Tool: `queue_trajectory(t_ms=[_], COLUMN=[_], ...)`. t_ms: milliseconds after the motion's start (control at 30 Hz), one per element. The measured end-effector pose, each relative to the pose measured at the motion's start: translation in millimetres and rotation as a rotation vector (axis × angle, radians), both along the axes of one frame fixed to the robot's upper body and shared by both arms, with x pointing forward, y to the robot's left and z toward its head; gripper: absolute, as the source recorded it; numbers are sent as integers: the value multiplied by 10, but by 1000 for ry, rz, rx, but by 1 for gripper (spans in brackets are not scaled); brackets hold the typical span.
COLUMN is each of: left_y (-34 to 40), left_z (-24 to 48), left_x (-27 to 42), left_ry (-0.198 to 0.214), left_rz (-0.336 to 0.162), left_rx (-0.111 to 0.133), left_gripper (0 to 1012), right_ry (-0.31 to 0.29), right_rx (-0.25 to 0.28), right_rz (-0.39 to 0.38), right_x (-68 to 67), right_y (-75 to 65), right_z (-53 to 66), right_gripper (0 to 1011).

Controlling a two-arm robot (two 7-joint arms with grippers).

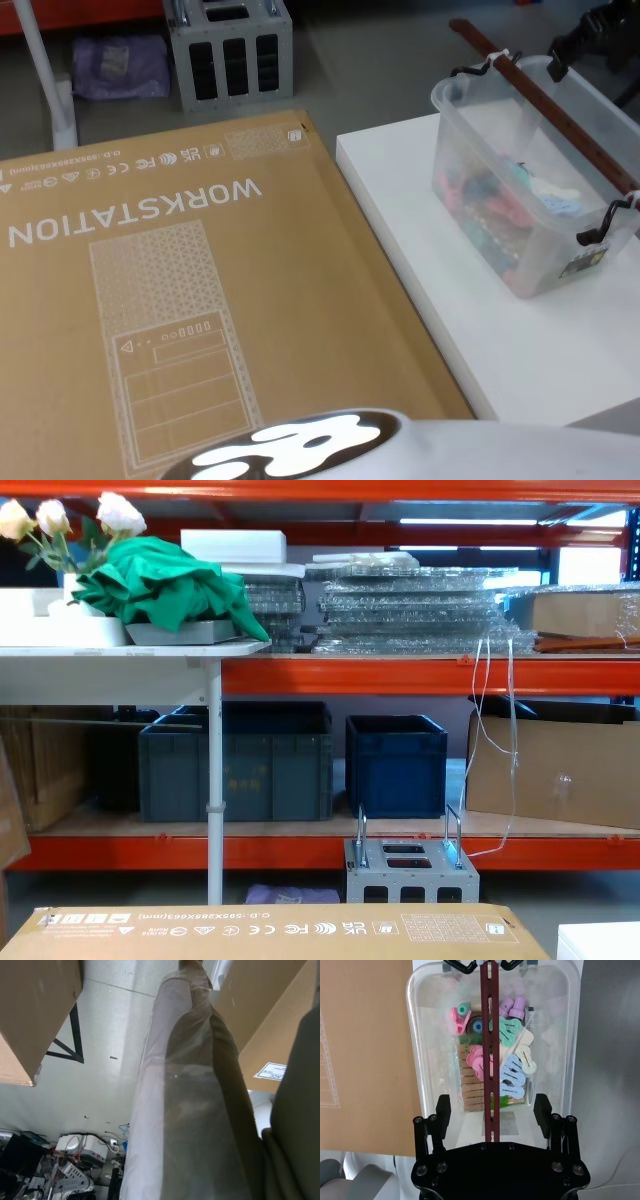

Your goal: Use one hand to grasp the basket and place it at the designated location.

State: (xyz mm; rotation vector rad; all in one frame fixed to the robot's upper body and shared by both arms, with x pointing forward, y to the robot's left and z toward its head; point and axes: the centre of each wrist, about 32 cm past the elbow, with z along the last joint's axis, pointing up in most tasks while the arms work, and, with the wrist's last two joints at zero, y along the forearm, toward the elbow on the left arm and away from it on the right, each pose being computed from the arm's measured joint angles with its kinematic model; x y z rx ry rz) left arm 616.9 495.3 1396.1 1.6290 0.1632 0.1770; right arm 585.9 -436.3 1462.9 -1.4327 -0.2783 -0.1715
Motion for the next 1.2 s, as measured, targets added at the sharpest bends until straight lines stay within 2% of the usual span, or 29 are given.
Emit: queue_trajectory(t_ms=[1200], left_y=[0], left_z=[0], left_x=[0], left_ry=[0], left_rz=[0], left_rx=[0], left_gripper=[0], right_ry=[0], right_rx=[0], right_rz=[0], right_x=[0], right_y=[0], right_z=[0], right_gripper=[1000])
